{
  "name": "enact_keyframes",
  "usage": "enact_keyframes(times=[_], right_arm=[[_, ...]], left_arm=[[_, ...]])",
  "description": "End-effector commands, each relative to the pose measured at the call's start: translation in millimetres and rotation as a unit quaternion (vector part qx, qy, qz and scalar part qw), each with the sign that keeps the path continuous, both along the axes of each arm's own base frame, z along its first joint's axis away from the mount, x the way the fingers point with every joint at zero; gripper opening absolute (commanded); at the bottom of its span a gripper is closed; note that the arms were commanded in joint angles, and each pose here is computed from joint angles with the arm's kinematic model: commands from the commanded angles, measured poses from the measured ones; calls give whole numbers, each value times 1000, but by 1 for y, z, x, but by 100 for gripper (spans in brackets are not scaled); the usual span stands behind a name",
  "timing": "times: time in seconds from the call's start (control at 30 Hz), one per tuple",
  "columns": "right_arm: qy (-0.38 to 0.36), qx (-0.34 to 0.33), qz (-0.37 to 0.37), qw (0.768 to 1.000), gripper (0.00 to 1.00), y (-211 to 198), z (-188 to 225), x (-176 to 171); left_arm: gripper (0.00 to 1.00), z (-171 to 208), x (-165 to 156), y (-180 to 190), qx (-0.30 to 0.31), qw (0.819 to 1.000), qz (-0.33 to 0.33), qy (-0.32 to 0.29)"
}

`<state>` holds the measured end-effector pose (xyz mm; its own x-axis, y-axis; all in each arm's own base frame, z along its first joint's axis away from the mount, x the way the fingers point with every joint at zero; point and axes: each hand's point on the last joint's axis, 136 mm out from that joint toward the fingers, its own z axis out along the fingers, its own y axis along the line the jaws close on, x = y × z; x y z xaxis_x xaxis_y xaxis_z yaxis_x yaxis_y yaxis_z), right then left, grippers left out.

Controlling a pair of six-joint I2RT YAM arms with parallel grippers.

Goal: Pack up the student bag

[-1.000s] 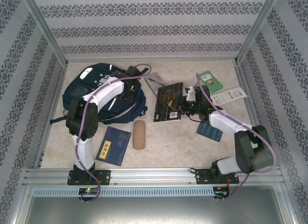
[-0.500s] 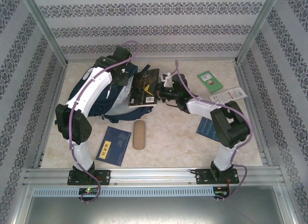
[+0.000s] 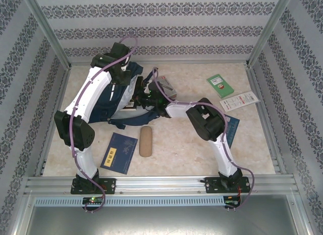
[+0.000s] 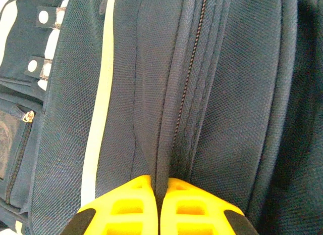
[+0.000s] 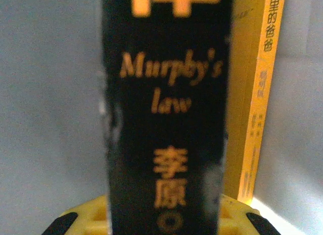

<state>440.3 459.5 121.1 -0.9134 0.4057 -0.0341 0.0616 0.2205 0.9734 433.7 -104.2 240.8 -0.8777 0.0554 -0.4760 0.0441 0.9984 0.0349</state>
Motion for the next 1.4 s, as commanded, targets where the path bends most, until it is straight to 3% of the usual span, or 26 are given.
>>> enact_keyframes(times=[0.0, 0.17, 0.23, 0.3, 0.53, 0.67, 1.2, 1.37], right_arm=[[-31, 41, -64, 997, 0, 13, 31, 39], [-42, 0, -69, 997, 2, 44, 16, 57], [-36, -17, -63, 997, 18, 53, 6, 60], [-27, -14, -53, 998, 51, 61, 3, 59], [-45, -50, -29, 997, 71, 43, 19, 43], [-51, -65, -25, 996, 90, 19, 31, 30], [-67, -150, -41, 986, 98, -115, 38, -36], [-84, -155, -9, 984, 81, -116, 36, -41]], left_arm=[[0, 32, 9, -8, -36, 998, 0, -50], [0, 30, 7, -15, -58, 997, -1, -45], [0, 28, 6, -16, -62, 997, 0, -45], [0, 25, 6, -15, -60, 997, 1, -45], [0, 18, 6, -7, -55, 998, 12, -38], [0, 12, 8, -4, -54, 998, 19, -36], [0, -38, 22, -4, -55, 998, 42, 9], [0, -37, 22, -6, -61, 997, 43, 7]])
